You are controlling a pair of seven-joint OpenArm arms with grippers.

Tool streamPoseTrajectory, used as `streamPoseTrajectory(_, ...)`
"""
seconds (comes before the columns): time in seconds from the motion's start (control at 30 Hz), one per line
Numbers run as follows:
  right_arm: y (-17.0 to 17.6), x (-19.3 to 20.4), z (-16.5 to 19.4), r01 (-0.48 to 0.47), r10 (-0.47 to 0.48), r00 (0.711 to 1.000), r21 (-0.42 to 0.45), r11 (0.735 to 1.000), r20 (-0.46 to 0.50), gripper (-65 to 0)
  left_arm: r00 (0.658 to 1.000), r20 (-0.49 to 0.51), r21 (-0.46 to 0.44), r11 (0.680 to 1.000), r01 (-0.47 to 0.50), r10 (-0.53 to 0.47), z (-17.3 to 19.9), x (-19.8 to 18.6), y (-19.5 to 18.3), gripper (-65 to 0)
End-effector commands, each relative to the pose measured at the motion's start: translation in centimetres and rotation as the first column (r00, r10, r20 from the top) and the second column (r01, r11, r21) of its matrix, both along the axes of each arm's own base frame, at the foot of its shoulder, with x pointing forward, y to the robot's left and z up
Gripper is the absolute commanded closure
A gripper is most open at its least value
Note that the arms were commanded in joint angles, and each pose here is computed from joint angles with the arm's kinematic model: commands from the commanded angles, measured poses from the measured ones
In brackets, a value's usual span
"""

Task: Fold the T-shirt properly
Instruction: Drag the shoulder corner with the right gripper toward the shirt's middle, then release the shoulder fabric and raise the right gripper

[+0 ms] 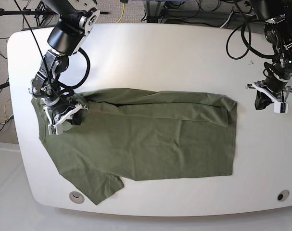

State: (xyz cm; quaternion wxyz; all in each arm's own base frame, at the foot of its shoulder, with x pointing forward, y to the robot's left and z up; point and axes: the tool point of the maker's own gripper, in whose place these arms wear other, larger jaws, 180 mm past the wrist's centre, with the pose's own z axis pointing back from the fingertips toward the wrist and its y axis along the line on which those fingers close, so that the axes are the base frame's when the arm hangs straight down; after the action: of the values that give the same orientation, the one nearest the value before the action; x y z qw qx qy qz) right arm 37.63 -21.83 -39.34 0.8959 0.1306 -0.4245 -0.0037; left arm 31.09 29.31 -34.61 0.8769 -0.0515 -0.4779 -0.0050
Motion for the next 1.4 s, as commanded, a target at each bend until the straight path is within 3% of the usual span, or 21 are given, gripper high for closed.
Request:
streamPoseTrajectory(0.0,-0.8,1.3,2.1,0.007,-0.006,0.998,-0.015,1.000,0.065,0.0,0.998,0.060,0.005,1.000,-0.002,0.002,1.7,1.0,0.4,-1.9)
streamPoseTrajectory(0.5,-1.2,1.2,2.2,0.014,-0.013,0.998,-0.024,1.000,0.063,-0.3,0.998,0.054,0.008,1.000,-0.011,0.010,1.5,0.7,0.6,-2.3)
streamPoseTrajectory(0.63,-1.3,1.2,2.3,0.017,-0.016,0.998,-0.027,0.999,0.066,-6.2,0.999,0.051,0.007,1.000,-0.012,0.012,1.4,0.6,0.6,-2.4)
streamPoseTrajectory(0.7,-1.5,1.3,2.3,0.024,-0.022,0.997,-0.029,0.999,0.073,-14.5,0.999,0.054,0.000,1.000,-0.008,0.008,1.4,0.6,0.3,-2.1)
streamPoseTrajectory(0.97,-2.1,1.7,3.9,0.038,-0.030,0.992,-0.063,0.997,0.126,-23.3,0.999,0.053,-0.005,1.000,-0.011,0.011,1.4,0.6,0.3,-1.9)
streamPoseTrajectory(1.03,-2.3,1.2,4.7,0.041,-0.029,0.989,-0.082,0.996,0.143,-28.6,0.999,0.047,-0.003,1.000,-0.010,0.010,1.3,0.4,0.4,-1.7)
streamPoseTrajectory(1.23,-2.9,0.5,6.9,0.052,-0.025,0.982,-0.141,0.989,0.186,-33.7,0.999,0.043,-0.004,1.000,-0.005,0.005,1.2,0.4,0.3,-1.7)
streamPoseTrajectory(1.37,-3.9,-0.5,6.7,0.064,-0.037,0.988,-0.181,0.981,0.152,-34.0,0.999,0.053,0.009,1.000,0.000,0.000,1.6,0.6,0.5,-5.0)
